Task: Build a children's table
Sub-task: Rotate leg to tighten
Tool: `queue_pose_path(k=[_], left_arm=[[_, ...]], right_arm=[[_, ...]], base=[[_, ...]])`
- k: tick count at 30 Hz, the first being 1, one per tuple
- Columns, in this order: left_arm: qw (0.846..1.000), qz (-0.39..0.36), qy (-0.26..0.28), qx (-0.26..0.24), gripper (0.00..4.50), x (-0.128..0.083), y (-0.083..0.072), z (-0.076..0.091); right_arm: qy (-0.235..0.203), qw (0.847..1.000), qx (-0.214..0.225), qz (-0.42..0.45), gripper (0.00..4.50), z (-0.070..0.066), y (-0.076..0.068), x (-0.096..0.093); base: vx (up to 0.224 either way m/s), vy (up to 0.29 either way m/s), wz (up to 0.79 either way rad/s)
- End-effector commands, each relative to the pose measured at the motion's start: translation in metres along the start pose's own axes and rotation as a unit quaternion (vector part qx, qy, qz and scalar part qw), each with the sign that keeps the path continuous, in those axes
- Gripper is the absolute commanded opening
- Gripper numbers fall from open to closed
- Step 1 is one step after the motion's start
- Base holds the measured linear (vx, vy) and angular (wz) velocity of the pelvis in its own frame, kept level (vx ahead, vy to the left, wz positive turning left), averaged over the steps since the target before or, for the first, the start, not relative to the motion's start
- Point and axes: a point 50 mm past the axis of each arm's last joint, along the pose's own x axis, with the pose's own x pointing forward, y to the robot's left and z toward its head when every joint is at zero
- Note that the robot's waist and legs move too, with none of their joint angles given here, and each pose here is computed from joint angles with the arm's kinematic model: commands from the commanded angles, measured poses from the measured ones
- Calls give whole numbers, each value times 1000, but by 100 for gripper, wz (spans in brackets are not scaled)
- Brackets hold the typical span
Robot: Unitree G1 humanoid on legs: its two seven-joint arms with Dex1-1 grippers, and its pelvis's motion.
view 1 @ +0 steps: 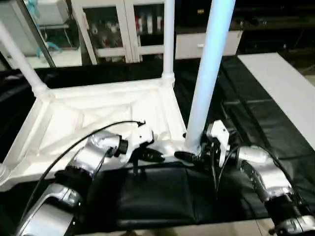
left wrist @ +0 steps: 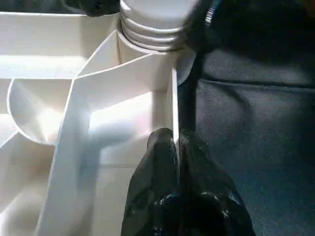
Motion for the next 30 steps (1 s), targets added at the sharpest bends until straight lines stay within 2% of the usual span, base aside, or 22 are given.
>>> queue_pose_path(k=[1, 7, 19, 21, 22, 24, 28, 30], left_arm=[[1000, 3, 12, 2, 0, -5, 0, -2], [1000, 4, 10, 1, 0, -4, 0, -1], [1000, 5, 9, -6, 0, -6, -2, -4], [1000, 16, 9, -9, 0, -5, -1, -4], [999, 50, 5, -17, 0, -1, 5, -1], [996, 88, 1, -28, 0, 5, 12, 2], [985, 167, -2, -51, 0, 23, 26, 15], [980, 188, -2, -61, 0, 30, 29, 20]], right_arm=[[2, 1000, 10, 18, 320, -2, 6, 2], [9, 1000, 17, 19, 265, -4, 7, 2], [14, 1000, 22, 17, 259, -6, 9, 6], [15, 999, 21, -26, 259, -7, 3, 10], [17, 993, 38, -114, 259, -12, -10, 16], [17, 982, 56, -178, 258, -15, -19, 22], [10, 961, 109, -254, 258, -15, -24, 42], [15, 956, 118, -270, 258, -15, -24, 50]], base=[[0, 0, 0], [0, 0, 0], [0, 0, 0], [0, 0, 0], [0, 0, 0], [0, 0, 0], [0, 0, 0], [0, 0, 0]])
